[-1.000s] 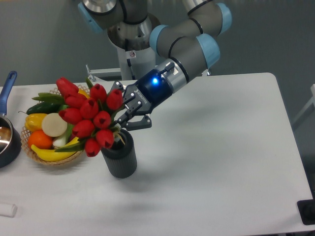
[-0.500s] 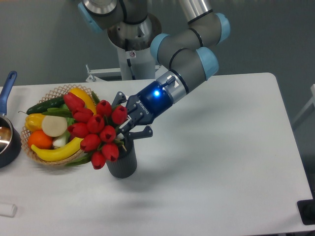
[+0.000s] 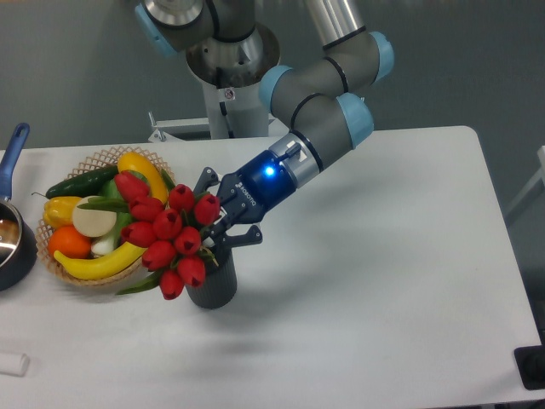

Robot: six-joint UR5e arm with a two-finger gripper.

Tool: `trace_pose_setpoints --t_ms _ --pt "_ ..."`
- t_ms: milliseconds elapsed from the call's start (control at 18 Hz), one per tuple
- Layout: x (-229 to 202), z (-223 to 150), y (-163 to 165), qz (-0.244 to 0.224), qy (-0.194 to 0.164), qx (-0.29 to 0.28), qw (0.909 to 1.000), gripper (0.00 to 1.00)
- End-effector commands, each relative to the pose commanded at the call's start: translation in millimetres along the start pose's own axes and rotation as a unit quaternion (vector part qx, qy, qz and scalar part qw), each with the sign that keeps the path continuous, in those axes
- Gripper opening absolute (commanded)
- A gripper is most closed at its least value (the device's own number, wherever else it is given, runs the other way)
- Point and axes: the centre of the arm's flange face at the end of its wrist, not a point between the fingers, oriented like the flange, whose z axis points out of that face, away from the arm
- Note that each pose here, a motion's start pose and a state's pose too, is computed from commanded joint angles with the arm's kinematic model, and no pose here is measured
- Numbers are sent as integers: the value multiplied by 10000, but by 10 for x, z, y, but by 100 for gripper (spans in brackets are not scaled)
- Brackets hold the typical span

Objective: Insert the flowers into the vase
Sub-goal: 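Lower the tulip stems down into the dark grey vase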

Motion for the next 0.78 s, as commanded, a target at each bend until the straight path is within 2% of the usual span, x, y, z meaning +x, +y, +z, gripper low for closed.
trace_pose_setpoints --t_ms 778 --pt "-74 33 311 25 30 -28 10000 34"
